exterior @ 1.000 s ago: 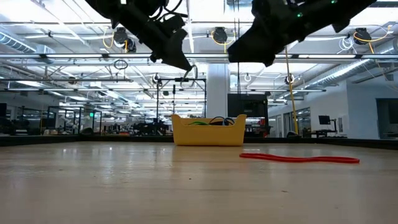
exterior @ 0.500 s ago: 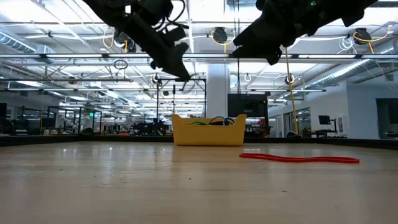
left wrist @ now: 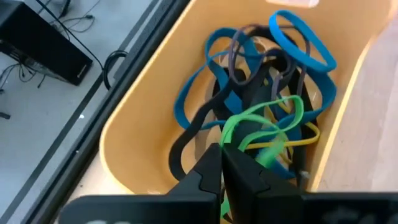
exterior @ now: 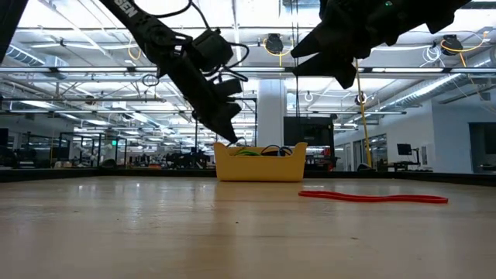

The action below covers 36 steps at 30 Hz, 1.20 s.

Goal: Pick and place rubber bands into bin
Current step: Put the green rubber band into the yellow bin, then put the red rubber band into the yellow bin

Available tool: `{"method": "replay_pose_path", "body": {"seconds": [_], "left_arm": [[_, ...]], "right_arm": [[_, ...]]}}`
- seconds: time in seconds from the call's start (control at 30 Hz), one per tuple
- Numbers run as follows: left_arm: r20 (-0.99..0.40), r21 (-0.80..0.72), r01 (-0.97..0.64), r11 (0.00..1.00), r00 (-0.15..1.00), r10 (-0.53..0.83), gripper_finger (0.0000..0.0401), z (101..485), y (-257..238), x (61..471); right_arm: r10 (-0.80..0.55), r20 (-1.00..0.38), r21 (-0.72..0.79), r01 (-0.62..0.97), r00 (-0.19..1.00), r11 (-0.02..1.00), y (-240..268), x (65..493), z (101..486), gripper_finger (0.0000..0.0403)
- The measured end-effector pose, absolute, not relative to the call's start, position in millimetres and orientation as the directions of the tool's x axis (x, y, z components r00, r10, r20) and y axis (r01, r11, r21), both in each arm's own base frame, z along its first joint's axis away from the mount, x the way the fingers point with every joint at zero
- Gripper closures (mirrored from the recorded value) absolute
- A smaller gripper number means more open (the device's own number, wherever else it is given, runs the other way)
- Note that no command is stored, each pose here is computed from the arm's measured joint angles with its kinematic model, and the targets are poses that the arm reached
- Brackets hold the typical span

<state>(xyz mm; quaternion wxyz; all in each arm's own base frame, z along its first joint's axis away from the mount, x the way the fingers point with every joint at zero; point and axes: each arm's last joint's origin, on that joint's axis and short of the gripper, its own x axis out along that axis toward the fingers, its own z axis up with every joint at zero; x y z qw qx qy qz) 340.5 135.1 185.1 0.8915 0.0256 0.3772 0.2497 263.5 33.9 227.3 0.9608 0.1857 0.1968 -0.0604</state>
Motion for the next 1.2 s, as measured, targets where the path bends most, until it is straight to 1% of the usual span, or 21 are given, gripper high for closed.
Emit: {"method": "replay_pose_path", "body": {"seconds": [0.17, 0.27, 0.37, 0.57, 0.67, 0.77, 0.93, 1.2], "left_arm": [[-0.674, 0.236, -0.421, 0.876, 0.579, 0.459, 0.0396, 178, 136, 342], [-0.671, 0.237, -0.420, 0.876, 0.581, 0.460, 0.0380, 178, 136, 342], [-0.666, 0.247, -0.412, 0.877, 0.586, 0.462, 0.0359, 179, 136, 343], [-0.660, 0.246, -0.414, 0.876, 0.591, 0.464, 0.0336, 179, 136, 343], [-0.657, 0.245, -0.415, 0.876, 0.593, 0.465, 0.0335, 180, 136, 344], [-0.647, 0.244, -0.418, 0.875, 0.601, 0.468, 0.0335, 181, 136, 344], [-0.636, 0.243, -0.422, 0.874, 0.611, 0.472, 0.0334, 182, 137, 345], [-0.636, 0.243, -0.422, 0.873, 0.611, 0.472, 0.0334, 182, 137, 345]], "right_arm": [[-0.043, -0.411, 0.307, 0.183, 0.911, 0.934, 34, 263, 226, 0.0231], [0.035, -0.470, 0.283, 0.113, 0.882, 0.952, 38, 260, 221, 0.0233], [0.115, -0.562, 0.266, 0.047, 0.819, 0.963, 45, 254, 212, 0.0235], [0.142, -0.725, 0.219, 0.030, 0.674, 0.975, 59, 237, 196, 0.0237], [0.134, -0.785, 0.187, 0.024, 0.605, 0.982, 64, 230, 189, 0.0237], [0.087, -0.834, 0.124, 0.033, 0.545, 0.992, 68, 226, 180, 0.0237], [0.078, -0.874, 0.088, -0.002, 0.480, 0.996, 76, 231, 162, 0.0237], [0.058, -0.922, 0.063, 0.001, 0.382, 0.998, 82, 236, 134, 0.0237]]}}
